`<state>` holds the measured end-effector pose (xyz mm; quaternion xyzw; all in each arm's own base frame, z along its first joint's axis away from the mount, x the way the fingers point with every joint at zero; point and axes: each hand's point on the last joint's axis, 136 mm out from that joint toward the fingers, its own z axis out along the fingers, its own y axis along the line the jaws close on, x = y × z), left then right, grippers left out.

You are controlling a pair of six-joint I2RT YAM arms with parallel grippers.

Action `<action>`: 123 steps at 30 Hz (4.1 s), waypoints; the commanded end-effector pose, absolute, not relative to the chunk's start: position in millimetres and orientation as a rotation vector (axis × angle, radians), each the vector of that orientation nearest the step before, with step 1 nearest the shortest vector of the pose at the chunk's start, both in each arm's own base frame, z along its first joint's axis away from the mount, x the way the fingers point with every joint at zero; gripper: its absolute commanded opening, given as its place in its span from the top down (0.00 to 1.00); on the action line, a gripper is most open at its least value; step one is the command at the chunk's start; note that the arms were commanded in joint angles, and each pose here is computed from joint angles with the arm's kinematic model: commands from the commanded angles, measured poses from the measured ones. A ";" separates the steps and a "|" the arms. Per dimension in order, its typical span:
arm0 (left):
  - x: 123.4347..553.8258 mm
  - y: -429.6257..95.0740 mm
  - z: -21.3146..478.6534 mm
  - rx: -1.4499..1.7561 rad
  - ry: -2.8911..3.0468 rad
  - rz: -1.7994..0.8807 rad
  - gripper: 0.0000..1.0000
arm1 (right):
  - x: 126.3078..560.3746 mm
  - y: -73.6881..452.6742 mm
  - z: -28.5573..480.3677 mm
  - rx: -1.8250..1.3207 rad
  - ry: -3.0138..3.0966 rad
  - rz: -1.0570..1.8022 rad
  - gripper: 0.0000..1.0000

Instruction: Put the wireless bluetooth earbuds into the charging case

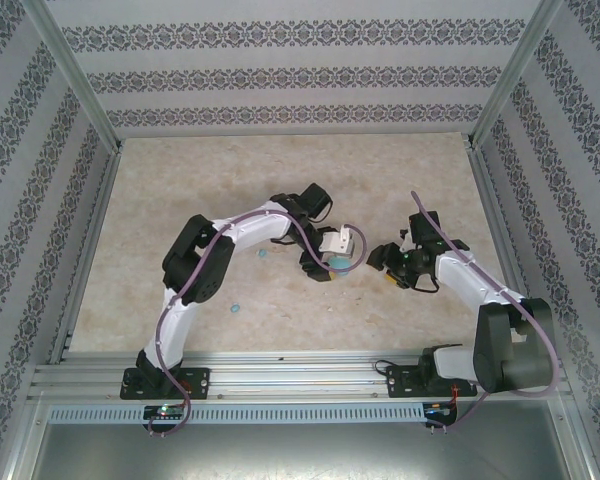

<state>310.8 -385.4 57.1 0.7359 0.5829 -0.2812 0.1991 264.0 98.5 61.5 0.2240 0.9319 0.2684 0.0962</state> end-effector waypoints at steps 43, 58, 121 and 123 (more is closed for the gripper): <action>330.9 -356.2 109.9 1.563 1.683 -0.580 0.73 | 300.2 186.9 134.7 0.750 2.567 1.281 0.40; 319.9 -334.9 184.9 1.309 1.639 -1.006 0.74 | 308.7 247.1 185.1 0.464 2.490 1.555 0.40; 353.7 -169.5 343.1 -0.555 1.923 -1.296 0.00 | 344.3 367.6 344.6 -0.560 1.499 1.487 0.88; 359.0 -173.9 339.2 -0.596 1.917 -1.350 0.03 | 342.0 368.8 345.4 -0.566 1.479 1.474 0.88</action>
